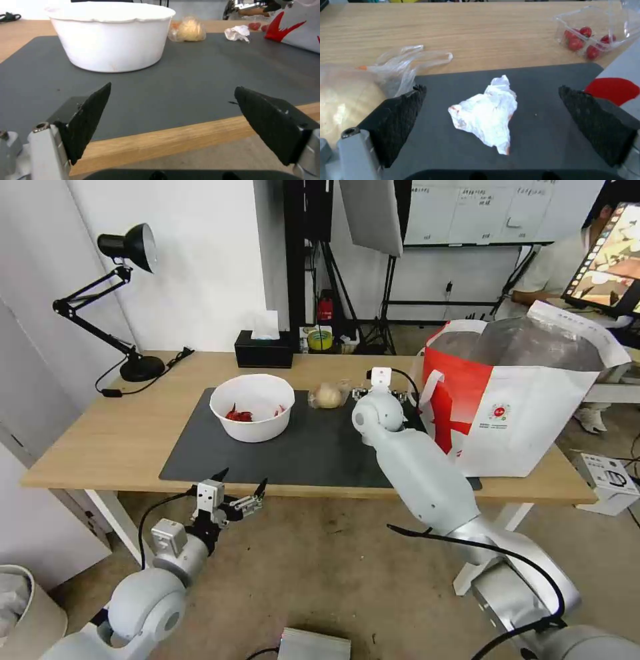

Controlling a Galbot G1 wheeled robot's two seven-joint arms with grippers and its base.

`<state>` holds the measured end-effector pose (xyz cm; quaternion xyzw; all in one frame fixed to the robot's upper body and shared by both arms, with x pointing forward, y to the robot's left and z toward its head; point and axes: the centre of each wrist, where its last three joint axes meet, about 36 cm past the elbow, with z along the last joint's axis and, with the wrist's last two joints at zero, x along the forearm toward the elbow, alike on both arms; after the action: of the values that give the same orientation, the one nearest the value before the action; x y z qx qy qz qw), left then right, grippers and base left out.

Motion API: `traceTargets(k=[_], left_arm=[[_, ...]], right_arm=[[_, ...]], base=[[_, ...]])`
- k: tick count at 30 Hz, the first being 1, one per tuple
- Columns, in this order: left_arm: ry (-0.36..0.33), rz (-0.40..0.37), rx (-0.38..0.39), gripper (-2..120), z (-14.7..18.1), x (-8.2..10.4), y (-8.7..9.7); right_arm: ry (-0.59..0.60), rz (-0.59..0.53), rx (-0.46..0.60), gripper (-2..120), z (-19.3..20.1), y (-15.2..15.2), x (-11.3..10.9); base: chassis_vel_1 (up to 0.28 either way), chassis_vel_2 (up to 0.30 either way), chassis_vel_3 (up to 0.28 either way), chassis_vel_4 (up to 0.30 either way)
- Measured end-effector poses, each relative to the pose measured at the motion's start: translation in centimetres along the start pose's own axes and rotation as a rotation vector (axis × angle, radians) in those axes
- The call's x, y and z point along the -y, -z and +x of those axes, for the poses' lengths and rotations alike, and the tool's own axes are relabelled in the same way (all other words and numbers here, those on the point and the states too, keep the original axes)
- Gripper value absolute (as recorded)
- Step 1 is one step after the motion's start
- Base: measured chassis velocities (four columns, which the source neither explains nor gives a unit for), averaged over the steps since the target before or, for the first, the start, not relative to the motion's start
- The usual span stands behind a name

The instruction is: Pick up the trash from the table and place it into the takeout bag.

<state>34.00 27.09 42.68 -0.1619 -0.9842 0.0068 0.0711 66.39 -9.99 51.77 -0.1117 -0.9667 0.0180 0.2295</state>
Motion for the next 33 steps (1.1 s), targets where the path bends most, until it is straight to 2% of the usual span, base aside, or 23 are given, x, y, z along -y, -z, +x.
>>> traceTargets(k=[18,33], left_arm=[[-0.001,0.001,0.004,100,0.0,0.0,0.1],[-0.010,0.002,0.000,100,-0.1,0.2,0.0]], right_arm=[[0.019,0.003,-0.042,100,-1.6,1.4,0.0],[0.029,0.028,-0.095,100,-3.6,2.4,1.4]], base=[[0.000,0.000,0.000,0.000],[0.000,0.000,0.000,0.000]])
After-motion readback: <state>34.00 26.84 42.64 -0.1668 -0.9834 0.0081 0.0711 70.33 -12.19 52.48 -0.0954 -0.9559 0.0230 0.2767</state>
